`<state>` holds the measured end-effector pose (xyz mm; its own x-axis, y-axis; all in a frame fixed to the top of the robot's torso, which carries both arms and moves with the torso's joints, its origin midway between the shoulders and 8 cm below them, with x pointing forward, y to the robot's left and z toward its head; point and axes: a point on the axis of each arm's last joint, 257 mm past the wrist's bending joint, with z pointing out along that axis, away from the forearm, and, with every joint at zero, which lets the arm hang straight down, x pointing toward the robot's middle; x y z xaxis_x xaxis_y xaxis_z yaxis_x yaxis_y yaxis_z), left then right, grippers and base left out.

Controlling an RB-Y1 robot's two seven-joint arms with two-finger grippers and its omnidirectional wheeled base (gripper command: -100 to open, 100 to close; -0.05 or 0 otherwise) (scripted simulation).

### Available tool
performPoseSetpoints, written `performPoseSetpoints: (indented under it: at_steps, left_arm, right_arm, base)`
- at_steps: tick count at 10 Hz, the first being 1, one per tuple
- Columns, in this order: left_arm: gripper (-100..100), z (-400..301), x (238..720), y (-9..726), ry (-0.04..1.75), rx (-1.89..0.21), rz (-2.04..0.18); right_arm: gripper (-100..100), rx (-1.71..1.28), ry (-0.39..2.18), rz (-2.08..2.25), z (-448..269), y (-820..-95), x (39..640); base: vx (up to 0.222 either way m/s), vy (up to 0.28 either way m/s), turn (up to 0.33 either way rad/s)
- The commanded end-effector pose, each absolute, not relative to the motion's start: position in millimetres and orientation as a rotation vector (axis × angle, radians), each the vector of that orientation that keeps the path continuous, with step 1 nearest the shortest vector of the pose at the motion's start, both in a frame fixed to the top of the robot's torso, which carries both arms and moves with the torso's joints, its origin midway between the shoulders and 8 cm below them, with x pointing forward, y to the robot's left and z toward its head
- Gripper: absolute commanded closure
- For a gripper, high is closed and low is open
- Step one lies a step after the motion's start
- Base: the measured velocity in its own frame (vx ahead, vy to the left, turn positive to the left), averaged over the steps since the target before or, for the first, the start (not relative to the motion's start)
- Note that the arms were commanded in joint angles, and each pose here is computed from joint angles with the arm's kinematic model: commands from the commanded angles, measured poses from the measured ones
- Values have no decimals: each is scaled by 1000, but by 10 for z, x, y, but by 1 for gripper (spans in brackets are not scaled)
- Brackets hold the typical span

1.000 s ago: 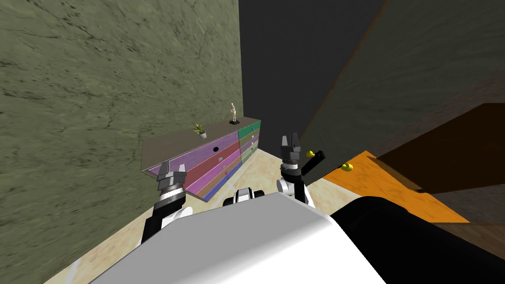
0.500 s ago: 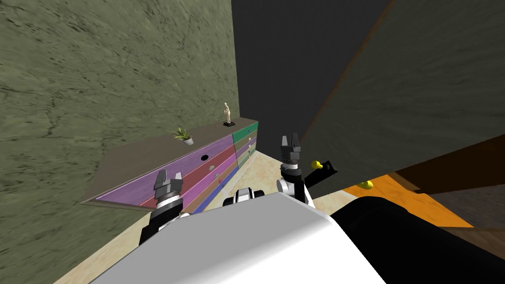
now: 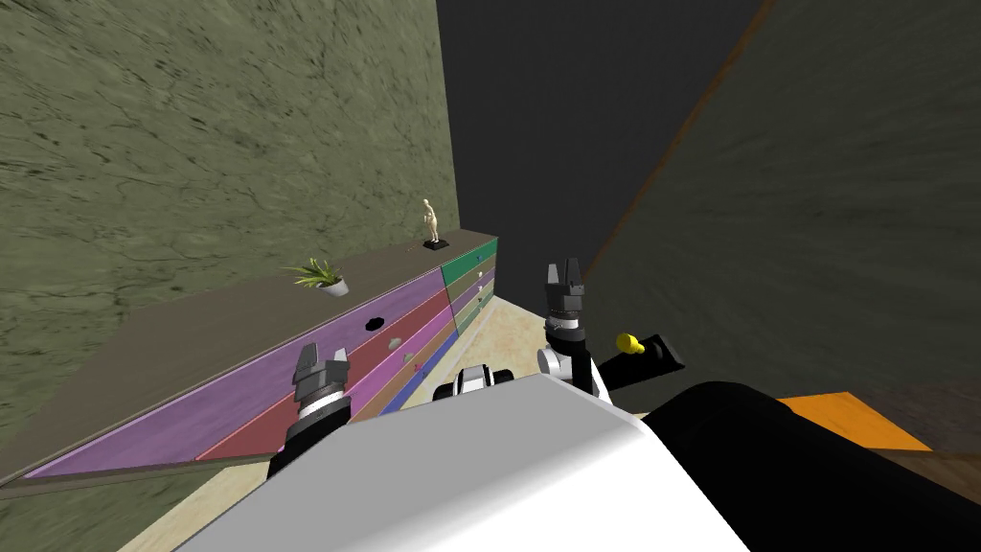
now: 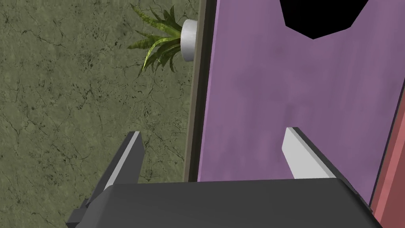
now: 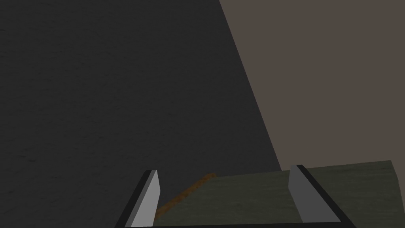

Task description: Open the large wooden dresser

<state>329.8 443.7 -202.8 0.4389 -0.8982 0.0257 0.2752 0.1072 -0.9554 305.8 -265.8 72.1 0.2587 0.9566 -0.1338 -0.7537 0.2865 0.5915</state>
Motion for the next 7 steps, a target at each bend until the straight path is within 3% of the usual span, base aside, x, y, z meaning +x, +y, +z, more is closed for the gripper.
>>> performPoseSetpoints:
  at_steps: [1,7]
  left_arm:
    - [-100,-2257,3168,4560,676,-1192,-928]
    - [-100,-2820,2825,4684,596,-1348,-833]
  right_arm:
    - [0,457,524,1215,721,-2658,3058]
    - [0,457,524,1215,721,-2658,3058]
  base:
    - [146,-69,-52]
    - [147,-61,-41]
